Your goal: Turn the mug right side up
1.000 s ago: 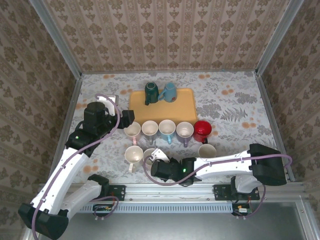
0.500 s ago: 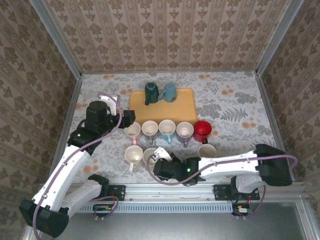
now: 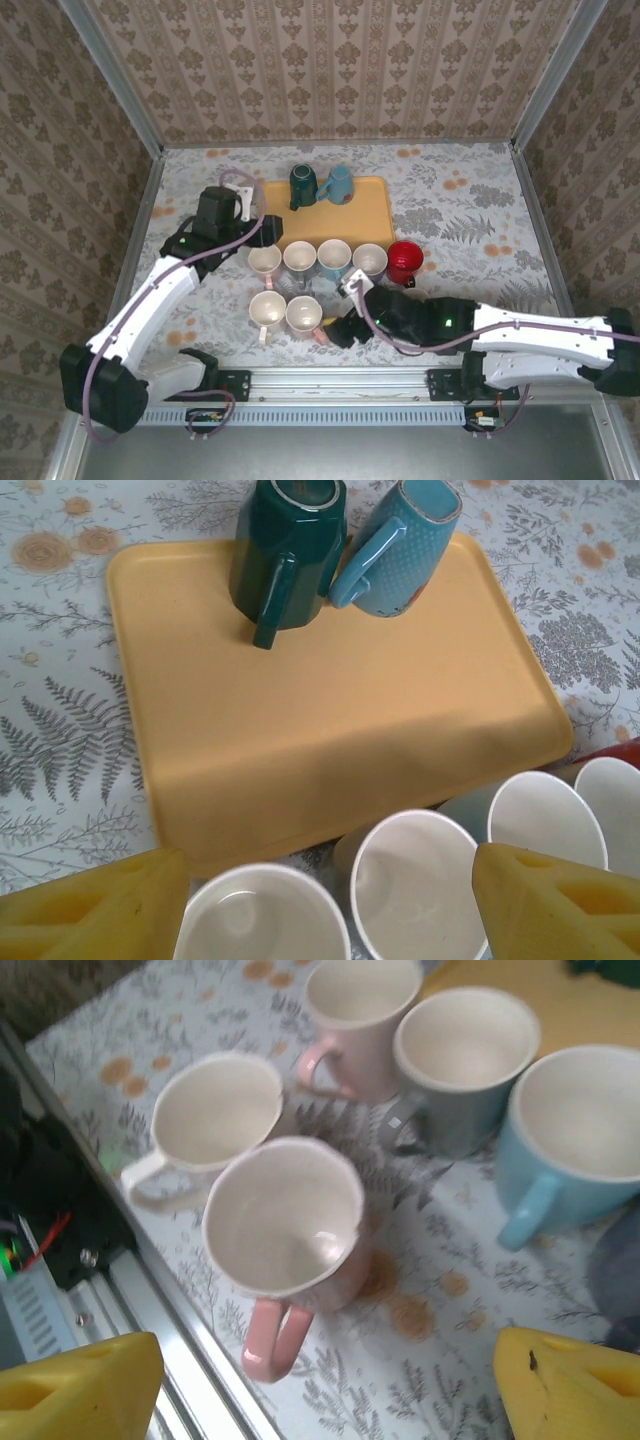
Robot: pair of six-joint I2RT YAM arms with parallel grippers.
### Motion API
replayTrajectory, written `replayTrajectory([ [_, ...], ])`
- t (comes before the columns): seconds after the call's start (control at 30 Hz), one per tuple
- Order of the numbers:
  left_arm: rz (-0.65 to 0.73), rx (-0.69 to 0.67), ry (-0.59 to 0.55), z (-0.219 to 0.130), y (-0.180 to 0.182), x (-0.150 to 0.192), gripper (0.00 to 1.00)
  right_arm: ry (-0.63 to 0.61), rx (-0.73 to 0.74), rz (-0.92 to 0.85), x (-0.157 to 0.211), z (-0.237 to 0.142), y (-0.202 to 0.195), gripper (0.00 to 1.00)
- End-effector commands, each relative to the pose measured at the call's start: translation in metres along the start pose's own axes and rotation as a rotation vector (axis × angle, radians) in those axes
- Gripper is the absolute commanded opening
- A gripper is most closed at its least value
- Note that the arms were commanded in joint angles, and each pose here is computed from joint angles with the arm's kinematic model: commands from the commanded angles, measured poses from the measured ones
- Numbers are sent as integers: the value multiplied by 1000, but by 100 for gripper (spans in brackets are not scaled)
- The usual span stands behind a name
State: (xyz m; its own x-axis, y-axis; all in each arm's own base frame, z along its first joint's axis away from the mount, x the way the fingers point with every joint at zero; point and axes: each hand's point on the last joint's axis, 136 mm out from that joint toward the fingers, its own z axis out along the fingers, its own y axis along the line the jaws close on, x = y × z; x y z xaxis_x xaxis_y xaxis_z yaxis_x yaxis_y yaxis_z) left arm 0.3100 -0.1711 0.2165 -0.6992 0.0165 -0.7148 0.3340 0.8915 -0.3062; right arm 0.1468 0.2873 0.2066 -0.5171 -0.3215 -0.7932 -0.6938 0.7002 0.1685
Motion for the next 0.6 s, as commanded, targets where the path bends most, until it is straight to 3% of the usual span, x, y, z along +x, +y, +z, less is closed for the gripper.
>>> replayTrajectory([
  [0.0, -7, 35, -17, 8, -15, -26, 77, -55, 34, 59, -30, -20, -22, 85],
  [0.23, 64, -58, 111, 84, 0, -45, 76, -130, 139, 116, -52, -41, -55, 84],
  [0.57, 128, -125, 284, 178, 35, -38, 69, -191, 182, 126, -49, -66, -71, 84],
])
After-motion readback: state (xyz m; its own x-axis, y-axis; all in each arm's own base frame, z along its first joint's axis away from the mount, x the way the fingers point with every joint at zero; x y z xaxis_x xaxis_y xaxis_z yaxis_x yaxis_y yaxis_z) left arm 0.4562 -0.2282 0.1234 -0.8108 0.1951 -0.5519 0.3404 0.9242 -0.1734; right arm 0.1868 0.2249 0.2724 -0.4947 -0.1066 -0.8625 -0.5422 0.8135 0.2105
